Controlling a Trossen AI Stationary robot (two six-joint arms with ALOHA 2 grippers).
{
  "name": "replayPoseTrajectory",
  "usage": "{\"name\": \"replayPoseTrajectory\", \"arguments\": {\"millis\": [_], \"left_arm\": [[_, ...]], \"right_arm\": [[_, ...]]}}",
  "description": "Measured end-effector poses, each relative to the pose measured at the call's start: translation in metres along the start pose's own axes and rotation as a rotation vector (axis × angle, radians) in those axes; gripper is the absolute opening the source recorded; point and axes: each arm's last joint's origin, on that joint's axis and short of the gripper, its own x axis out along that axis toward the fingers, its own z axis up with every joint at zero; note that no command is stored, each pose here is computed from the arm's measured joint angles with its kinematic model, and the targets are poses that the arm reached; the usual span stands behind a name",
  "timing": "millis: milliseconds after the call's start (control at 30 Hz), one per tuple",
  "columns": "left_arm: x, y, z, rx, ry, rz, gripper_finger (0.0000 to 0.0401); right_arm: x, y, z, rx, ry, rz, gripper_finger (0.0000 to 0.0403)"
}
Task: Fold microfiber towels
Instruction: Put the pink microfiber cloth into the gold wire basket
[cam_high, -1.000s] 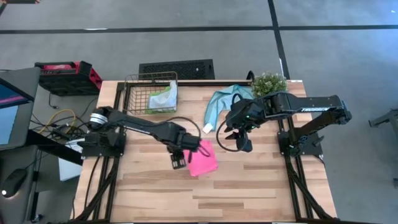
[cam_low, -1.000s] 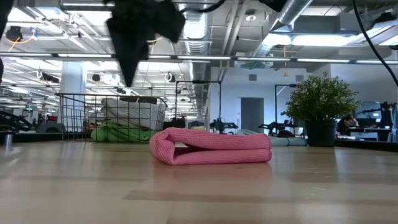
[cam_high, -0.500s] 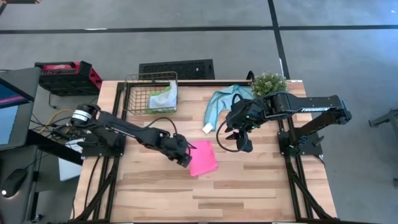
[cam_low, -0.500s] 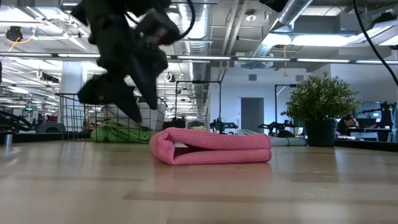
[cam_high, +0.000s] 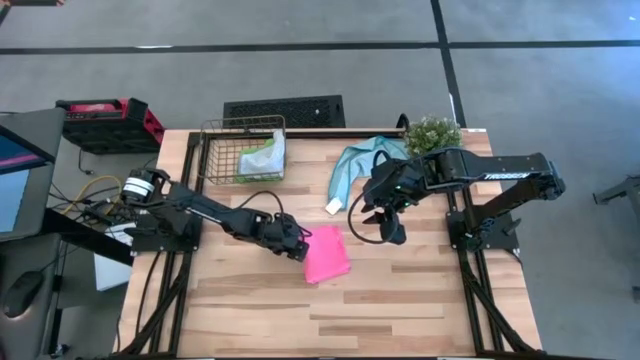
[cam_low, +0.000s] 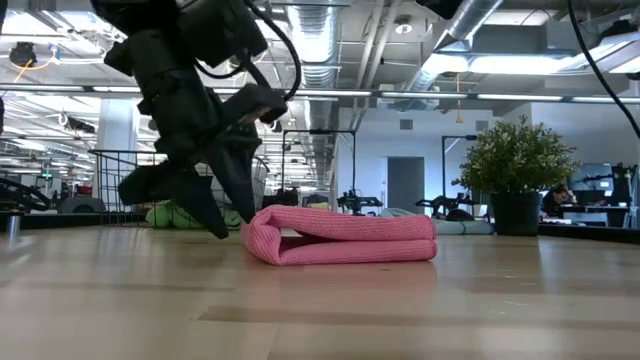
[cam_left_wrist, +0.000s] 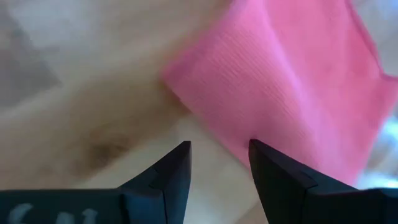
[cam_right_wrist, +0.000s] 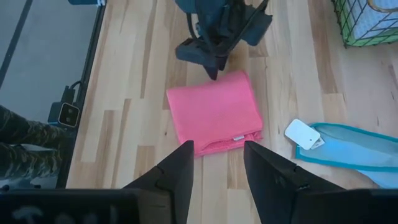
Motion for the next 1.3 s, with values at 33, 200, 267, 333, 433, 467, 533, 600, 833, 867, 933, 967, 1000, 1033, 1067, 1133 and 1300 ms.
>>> {"name": "replayPoseTrajectory", "arguments": {"millis": [33,200,267,333,433,467,533,600,833,867,933,967,1000,1033,1067,1133,1300], "left_arm": [[0.000,0.001,0.001,-0.004,-0.006,0.003,0.0153],[0.000,-0.001,0.005,0.000,-0.030,-0.015,0.0153],[0.000,-0.002,0.006,0.000,-0.035,-0.026,0.0153],[0.004,-0.001,0.005,0.004,-0.033,-0.014,0.0153],[0.015,0.000,0.004,-0.004,-0.018,-0.021,0.0153],[0.018,0.000,0.004,-0.010,-0.011,-0.026,0.0153],[0.024,-0.001,0.004,-0.016,-0.001,-0.040,0.0154],[0.028,-0.001,0.004,-0.017,-0.003,-0.050,0.0154],[0.028,-0.001,0.004,0.023,-0.037,-0.042,0.0152],[0.028,-0.001,0.004,0.021,-0.041,-0.038,0.0149],[0.029,0.000,0.004,0.023,-0.052,-0.026,0.0134],[0.029,0.001,0.004,0.028,-0.055,-0.020,0.0120],[0.029,0.001,0.004,0.036,-0.057,-0.014,0.0103],[0.029,0.002,0.004,0.044,-0.058,-0.007,0.0083],[0.029,0.003,0.004,0.053,-0.061,0.000,0.0060],[0.029,0.004,0.004,0.083,-0.073,0.013,0.0019],[0.028,0.003,0.005,0.120,-0.082,0.015,0.0003]], "right_arm": [[0.000,0.000,0.000,0.000,-0.001,0.000,0.0163],[0.000,0.000,0.000,0.000,-0.005,0.000,0.0163],[0.000,0.000,0.001,-0.001,-0.007,0.000,0.0163],[0.000,0.000,0.001,-0.001,-0.011,0.000,0.0163],[0.000,0.000,0.001,-0.002,-0.015,0.000,0.0163],[0.000,0.000,0.002,-0.002,-0.018,-0.002,0.0163],[0.000,0.000,0.002,-0.002,-0.020,-0.016,0.0163],[0.000,-0.001,0.002,-0.001,-0.020,-0.018,0.0163],[0.000,-0.001,0.002,-0.001,-0.020,-0.018,0.0163],[0.000,-0.001,0.002,-0.001,-0.020,-0.018,0.0163],[0.000,-0.001,0.002,-0.001,-0.020,-0.019,0.0163],[0.000,-0.001,0.002,-0.001,-0.020,-0.018,0.0163],[0.000,-0.001,0.002,-0.001,-0.020,-0.019,0.0163],[0.000,-0.001,0.002,0.001,-0.020,-0.020,0.0163],[0.000,-0.002,0.002,0.003,-0.021,-0.022,0.0163],[0.000,-0.003,0.002,0.008,-0.021,-0.025,0.0163],[-0.001,-0.009,0.002,0.023,-0.024,-0.037,0.0163]]}}
